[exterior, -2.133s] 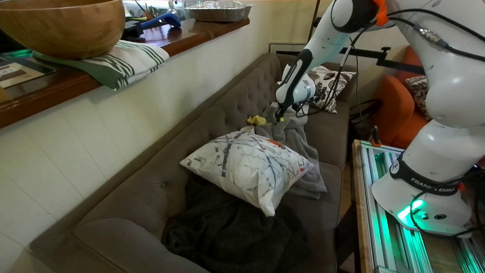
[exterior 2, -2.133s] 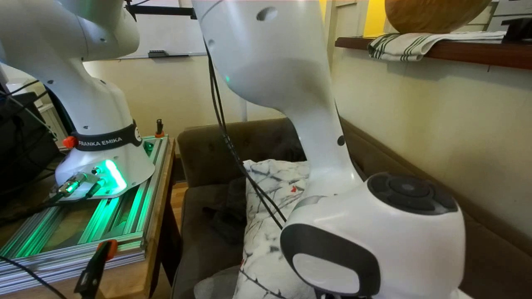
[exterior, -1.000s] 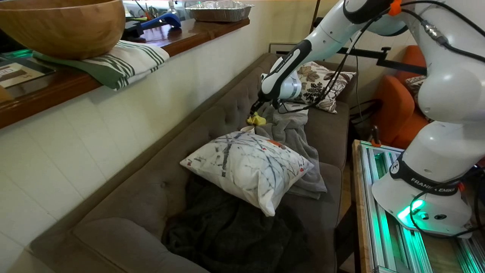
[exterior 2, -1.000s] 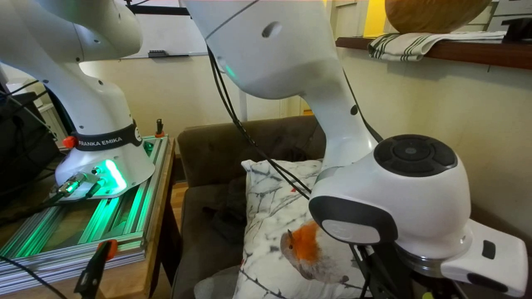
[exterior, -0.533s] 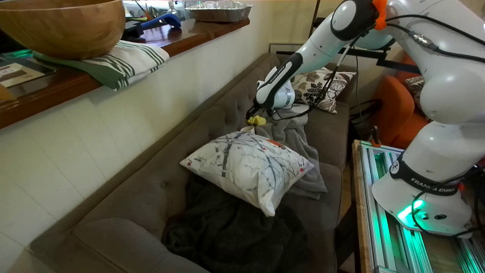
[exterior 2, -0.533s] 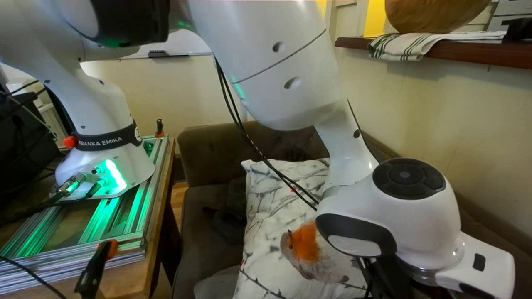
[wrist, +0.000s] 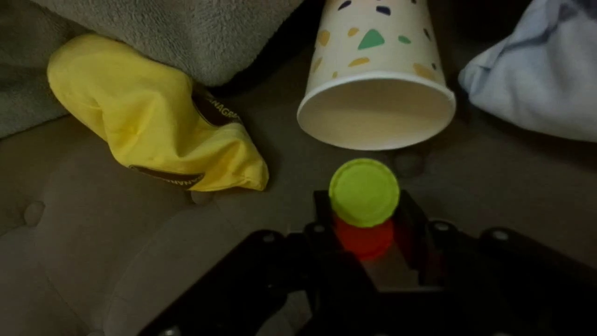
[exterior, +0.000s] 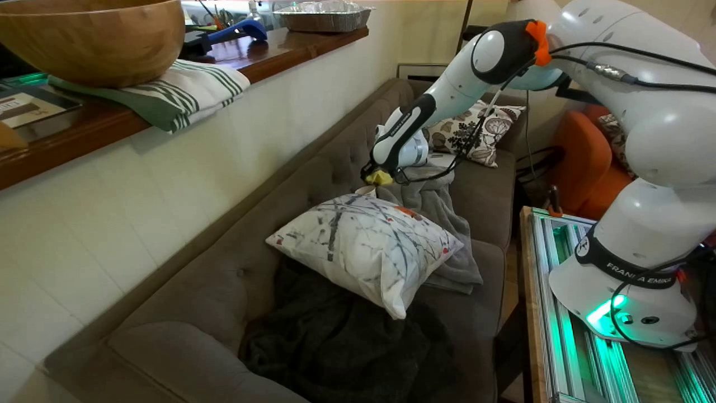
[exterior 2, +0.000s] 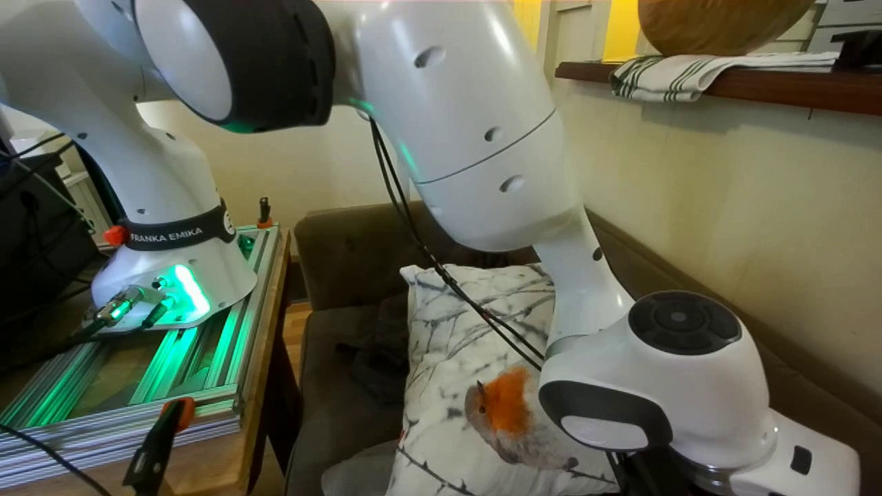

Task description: Put the yellow item into the coffee cup

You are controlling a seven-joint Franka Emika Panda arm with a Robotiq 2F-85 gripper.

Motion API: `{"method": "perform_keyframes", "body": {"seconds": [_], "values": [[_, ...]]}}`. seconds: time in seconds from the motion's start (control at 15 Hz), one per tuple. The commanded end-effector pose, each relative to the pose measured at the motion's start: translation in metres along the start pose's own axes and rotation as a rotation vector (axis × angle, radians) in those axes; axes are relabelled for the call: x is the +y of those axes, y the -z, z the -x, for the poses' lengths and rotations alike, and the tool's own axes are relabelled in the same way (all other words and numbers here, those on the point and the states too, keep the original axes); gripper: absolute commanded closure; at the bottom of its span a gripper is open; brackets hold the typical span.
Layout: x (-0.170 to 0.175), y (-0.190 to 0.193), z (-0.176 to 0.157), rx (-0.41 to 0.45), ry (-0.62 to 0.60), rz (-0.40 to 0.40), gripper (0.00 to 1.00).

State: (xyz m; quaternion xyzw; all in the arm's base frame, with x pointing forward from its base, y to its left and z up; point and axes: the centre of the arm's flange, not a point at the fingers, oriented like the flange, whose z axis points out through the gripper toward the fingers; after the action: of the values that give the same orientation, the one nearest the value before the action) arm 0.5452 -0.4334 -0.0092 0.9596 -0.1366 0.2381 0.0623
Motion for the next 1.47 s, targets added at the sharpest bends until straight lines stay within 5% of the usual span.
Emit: {"method": "perform_keyframes", "body": {"seconds": [0.0, 0.07, 0.4, 0.6, 1.07, 1.4], "values": [[0.002, -0.028, -0.002, -0.010, -0.001, -0.009, 0.54], [0.001, -0.031, -0.002, -0.010, -0.002, -0.009, 0.40], [0.005, -0.031, -0.002, -0.008, 0.002, 0.012, 0.03], [0.014, -0.004, -0.003, -0.138, 0.012, 0.033, 0.00], [0.020, 0.037, 0.032, -0.359, 0.170, -0.263, 0.00], [0.034, 0.049, 0.068, -0.519, 0.240, -0.345, 0.00]]}}
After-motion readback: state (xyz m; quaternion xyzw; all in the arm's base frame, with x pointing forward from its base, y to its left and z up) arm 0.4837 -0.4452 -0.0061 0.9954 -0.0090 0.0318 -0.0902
